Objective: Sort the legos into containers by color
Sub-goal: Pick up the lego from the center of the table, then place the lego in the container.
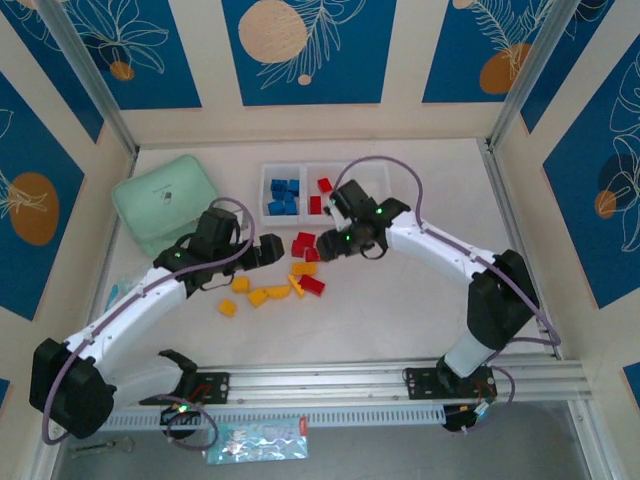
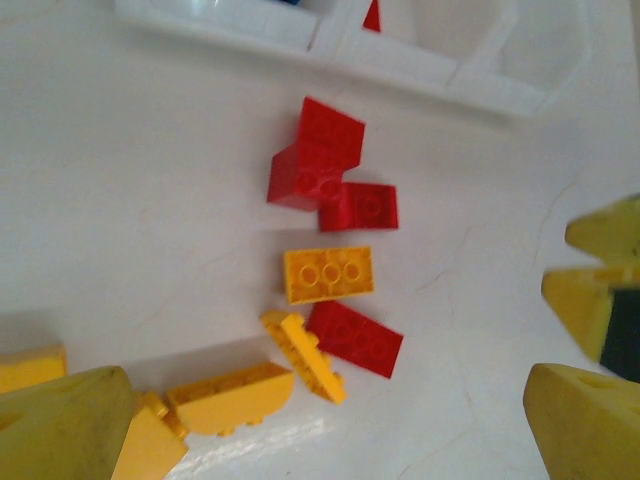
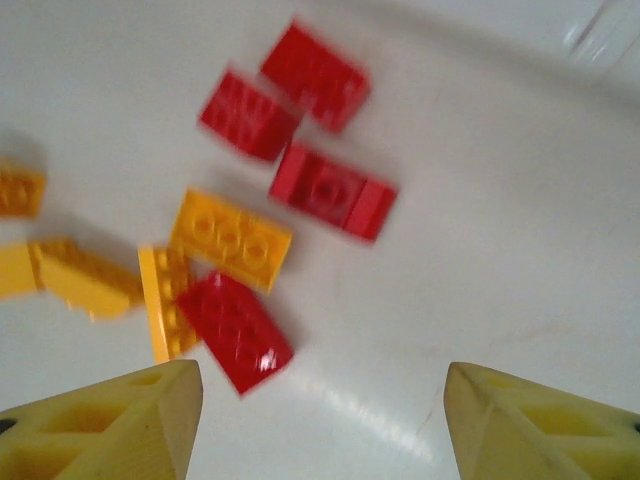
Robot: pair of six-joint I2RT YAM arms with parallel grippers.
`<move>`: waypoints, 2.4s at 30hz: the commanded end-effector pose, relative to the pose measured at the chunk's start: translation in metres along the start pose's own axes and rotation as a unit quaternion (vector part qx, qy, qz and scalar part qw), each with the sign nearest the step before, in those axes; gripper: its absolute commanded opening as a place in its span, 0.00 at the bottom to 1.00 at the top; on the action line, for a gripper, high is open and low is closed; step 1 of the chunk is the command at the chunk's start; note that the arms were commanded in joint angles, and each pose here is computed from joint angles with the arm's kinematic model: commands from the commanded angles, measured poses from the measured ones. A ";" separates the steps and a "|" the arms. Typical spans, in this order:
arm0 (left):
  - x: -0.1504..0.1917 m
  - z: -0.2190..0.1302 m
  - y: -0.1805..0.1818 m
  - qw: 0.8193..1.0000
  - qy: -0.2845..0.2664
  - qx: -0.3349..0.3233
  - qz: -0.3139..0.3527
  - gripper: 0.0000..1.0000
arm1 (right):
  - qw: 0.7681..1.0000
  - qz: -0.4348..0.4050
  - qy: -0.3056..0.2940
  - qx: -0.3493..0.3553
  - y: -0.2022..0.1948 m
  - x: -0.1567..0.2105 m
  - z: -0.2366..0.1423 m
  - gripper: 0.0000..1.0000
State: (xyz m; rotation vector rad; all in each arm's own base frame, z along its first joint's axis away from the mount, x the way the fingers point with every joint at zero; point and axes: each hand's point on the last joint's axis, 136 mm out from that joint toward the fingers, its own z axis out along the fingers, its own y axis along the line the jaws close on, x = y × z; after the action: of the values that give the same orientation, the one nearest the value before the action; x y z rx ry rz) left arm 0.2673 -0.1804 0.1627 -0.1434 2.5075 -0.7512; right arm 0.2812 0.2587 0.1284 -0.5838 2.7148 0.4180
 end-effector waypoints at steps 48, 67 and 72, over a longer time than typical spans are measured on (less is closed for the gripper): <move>0.007 -0.004 0.026 0.998 -0.015 -0.048 -0.029 1.00 | 0.988 -0.136 0.063 -0.027 0.042 0.046 0.073 0.31; -0.049 0.008 -0.010 0.998 -0.056 -0.027 0.009 1.00 | 0.995 0.026 -0.092 0.035 -0.039 -0.125 0.040 0.28; -0.062 0.013 -0.015 0.997 -0.067 -0.027 0.013 1.00 | 0.993 0.051 -0.095 0.054 -0.067 -0.161 0.062 0.30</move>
State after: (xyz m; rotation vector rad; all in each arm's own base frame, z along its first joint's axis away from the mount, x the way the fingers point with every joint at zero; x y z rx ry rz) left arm 0.3109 -0.1859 0.1741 -0.1824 2.4613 -0.6578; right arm 0.4474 0.2859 0.1224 -0.4150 2.5557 0.3714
